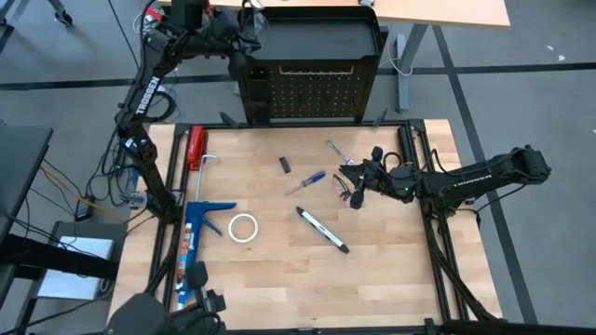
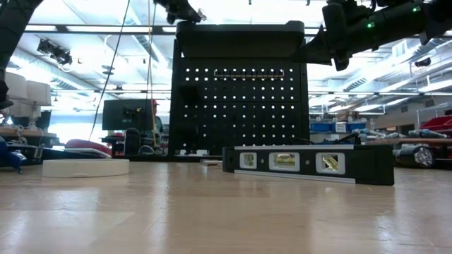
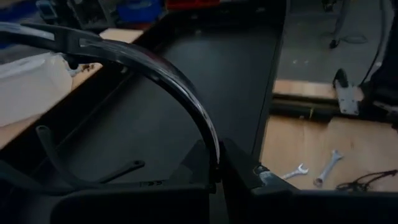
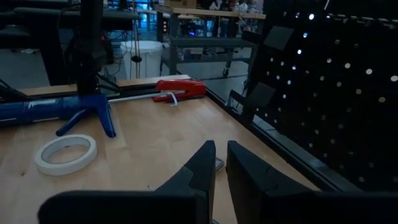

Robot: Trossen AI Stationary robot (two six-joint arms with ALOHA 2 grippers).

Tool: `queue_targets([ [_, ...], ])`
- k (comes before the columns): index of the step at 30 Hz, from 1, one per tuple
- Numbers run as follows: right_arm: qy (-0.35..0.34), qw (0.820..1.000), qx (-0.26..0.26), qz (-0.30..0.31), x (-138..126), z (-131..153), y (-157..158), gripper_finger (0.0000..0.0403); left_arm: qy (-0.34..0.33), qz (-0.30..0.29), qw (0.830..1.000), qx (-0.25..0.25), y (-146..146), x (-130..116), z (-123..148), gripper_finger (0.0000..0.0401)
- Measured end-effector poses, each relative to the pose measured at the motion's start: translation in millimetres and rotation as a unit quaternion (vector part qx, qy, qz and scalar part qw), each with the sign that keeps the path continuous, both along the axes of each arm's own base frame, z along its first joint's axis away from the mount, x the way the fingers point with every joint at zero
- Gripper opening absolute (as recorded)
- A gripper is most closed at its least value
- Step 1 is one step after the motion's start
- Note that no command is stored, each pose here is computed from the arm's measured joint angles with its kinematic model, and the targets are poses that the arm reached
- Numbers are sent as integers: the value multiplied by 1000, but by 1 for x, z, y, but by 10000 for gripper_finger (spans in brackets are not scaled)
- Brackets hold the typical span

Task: Hang tools onto peg board
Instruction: Put the left black safety glasses on the top of the black pegboard

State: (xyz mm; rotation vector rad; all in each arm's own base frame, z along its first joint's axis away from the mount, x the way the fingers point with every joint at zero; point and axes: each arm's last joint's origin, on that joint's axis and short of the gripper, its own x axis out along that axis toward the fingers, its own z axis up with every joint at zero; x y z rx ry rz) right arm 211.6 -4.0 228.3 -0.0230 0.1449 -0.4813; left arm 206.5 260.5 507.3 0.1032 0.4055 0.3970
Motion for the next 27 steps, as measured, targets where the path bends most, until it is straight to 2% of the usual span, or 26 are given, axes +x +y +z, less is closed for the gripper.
queue_targets([
  [20, 0, 1000, 0, 0, 0, 0, 0, 48, 12, 15, 1000, 5, -1, 3, -1, 64],
  [27, -1, 1000, 0, 0, 0, 0, 0, 48, 12, 16, 1000, 5, -1, 2, -1, 70],
])
